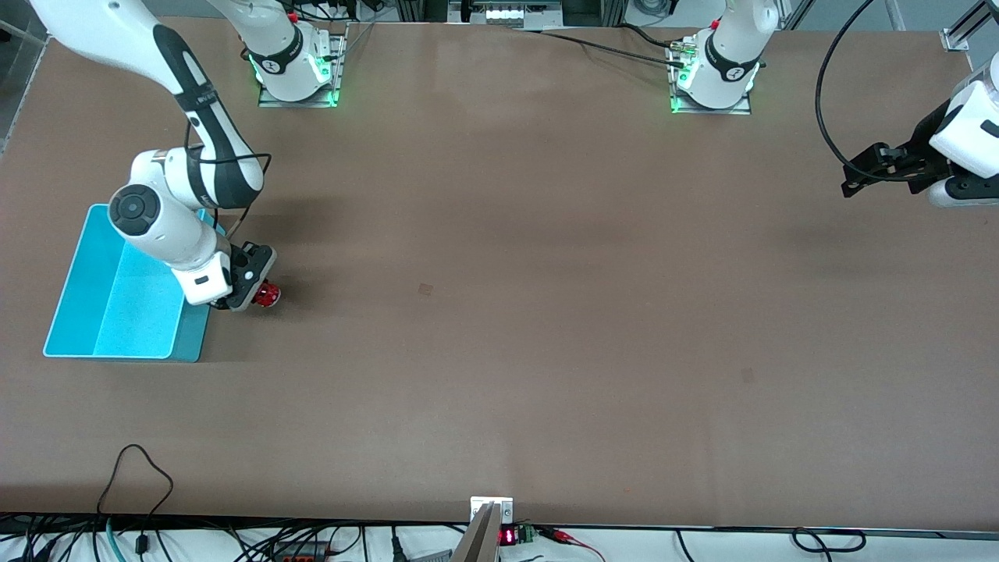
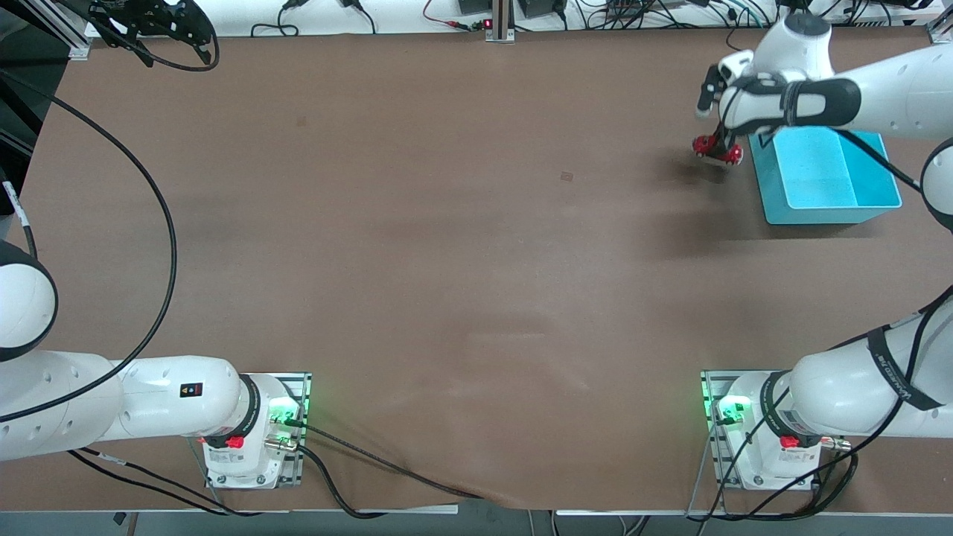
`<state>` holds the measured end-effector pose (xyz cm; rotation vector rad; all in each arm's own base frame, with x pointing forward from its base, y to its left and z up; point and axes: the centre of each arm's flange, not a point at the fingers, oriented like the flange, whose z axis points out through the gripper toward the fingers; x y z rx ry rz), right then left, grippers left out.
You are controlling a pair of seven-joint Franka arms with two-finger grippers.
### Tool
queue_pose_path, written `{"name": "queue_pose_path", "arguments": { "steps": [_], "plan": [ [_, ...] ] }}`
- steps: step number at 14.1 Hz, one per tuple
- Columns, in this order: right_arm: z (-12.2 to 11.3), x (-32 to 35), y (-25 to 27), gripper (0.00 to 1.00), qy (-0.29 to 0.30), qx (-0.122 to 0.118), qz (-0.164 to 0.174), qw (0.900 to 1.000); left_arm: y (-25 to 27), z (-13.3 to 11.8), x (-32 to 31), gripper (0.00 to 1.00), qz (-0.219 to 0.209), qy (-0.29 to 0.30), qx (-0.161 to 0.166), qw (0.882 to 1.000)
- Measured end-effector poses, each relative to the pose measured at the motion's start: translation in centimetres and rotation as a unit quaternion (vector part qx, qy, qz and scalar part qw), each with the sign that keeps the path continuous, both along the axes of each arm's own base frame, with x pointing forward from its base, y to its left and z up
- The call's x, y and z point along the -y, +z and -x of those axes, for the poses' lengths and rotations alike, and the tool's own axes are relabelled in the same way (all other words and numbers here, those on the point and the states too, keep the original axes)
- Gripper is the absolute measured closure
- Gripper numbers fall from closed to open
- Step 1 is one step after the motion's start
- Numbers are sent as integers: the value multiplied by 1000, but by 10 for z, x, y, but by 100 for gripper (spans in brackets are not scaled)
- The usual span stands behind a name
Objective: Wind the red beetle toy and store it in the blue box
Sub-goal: 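Carry the car over the cyan box and lower it inside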
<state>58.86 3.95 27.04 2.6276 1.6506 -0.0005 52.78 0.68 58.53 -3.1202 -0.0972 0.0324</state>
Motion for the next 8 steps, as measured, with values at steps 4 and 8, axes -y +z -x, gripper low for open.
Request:
{"name": "queue_pose_path", "arguments": {
  "steps": [4, 8],
  "plan": [
    [-24, 22, 76, 55, -89, 24, 6, 996, 0, 0, 0, 0, 0, 0, 0, 1000],
    [-19, 119, 103, 55, -245, 39, 22, 968, 0, 0, 1, 0, 0, -1, 0, 1000]
  ]
}}
